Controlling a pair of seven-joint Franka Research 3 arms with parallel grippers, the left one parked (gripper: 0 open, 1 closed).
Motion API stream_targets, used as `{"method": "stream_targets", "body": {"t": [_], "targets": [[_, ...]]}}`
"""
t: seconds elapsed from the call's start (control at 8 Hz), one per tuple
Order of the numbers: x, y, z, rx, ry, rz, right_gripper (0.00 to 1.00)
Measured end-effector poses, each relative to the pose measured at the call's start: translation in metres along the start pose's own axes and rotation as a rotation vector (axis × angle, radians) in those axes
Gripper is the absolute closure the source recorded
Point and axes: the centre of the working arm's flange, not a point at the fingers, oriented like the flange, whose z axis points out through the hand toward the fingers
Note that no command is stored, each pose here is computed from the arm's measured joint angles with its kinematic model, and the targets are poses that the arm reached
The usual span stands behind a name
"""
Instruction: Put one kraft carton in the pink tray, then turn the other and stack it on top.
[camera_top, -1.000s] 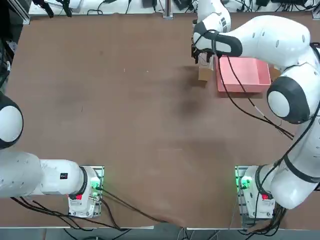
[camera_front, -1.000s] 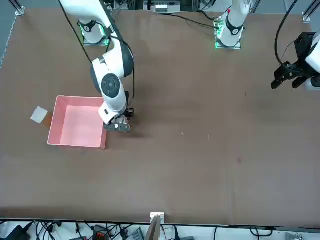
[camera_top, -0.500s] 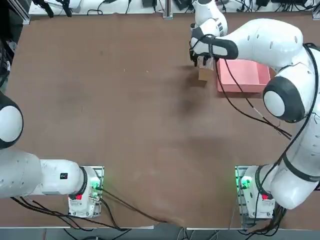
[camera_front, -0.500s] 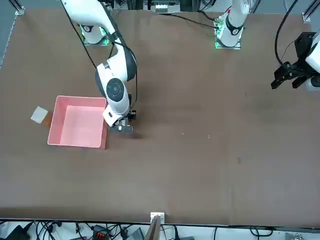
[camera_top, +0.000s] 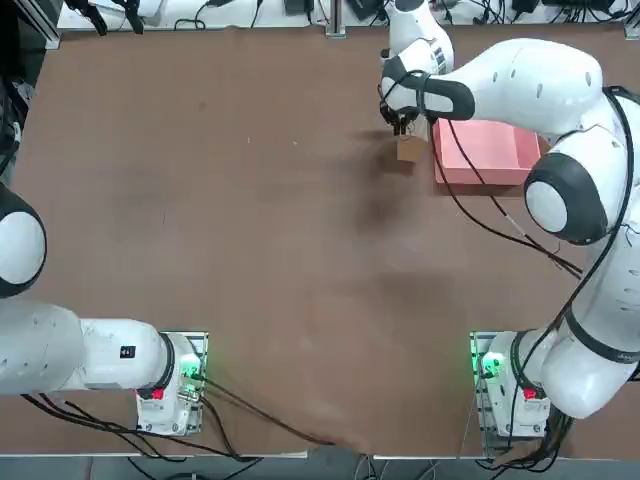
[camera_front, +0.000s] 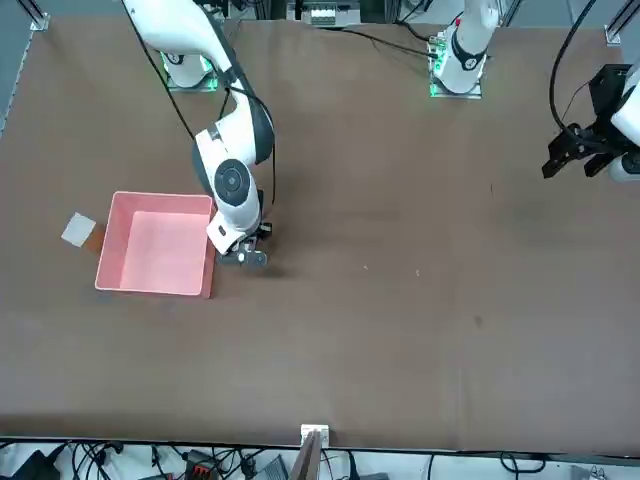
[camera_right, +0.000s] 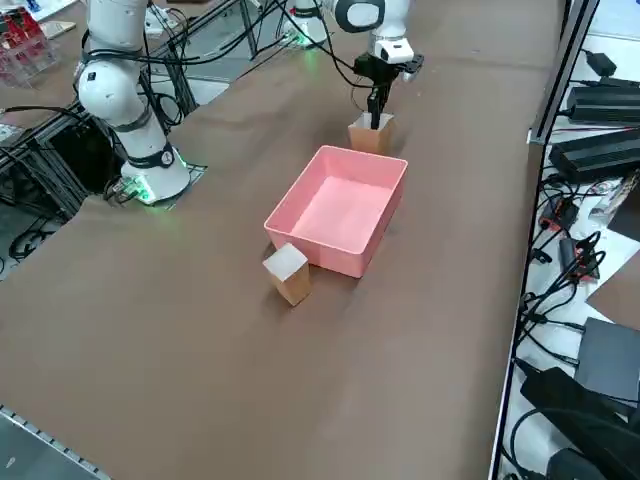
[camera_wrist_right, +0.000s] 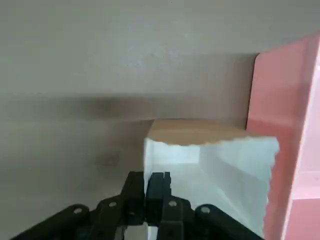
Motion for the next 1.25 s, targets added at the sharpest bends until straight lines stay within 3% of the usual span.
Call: {"method": "stream_targets", "body": {"t": [0.38,0.75,1.0,1.25], "targets": [[0.005,0.003,-0.01,0.009,0.017,0.006,0.98],[0.01,0.025,-0.087,0.039,0.062,-0.028,0.98],[0.018,0.076,-0.147,0.089,0.018,-0.099,0.98],[0.034,0.161,-0.183,0.125,-0.019,-0.167,0.98]]}}
